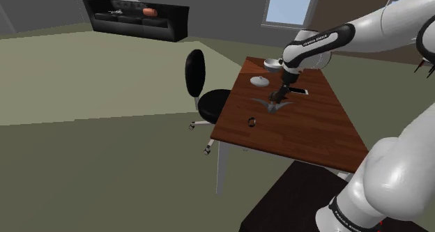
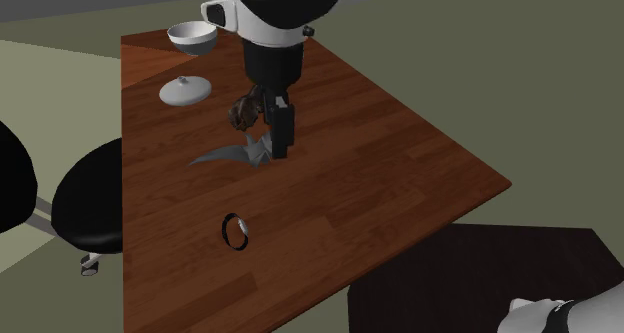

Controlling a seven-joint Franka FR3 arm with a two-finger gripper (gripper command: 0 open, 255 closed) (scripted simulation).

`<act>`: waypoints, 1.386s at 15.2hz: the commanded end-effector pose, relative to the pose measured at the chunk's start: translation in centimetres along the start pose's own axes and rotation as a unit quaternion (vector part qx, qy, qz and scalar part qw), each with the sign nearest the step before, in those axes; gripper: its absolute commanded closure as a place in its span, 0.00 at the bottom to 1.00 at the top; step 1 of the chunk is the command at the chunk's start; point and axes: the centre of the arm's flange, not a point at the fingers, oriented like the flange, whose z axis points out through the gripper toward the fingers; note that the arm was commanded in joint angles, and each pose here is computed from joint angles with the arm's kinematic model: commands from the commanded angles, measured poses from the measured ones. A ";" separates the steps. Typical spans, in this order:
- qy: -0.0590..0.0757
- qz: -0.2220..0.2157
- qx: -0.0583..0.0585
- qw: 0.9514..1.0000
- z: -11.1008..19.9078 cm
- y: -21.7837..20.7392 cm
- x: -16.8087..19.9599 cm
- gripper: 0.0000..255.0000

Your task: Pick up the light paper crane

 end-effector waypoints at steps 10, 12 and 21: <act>0.021 -0.084 0.012 0.996 8.8 11.3 4.1 0.00; 0.021 -0.088 0.013 0.996 9.7 11.8 4.3 0.00; 0.021 -0.088 0.013 0.996 13.2 11.8 4.0 1.00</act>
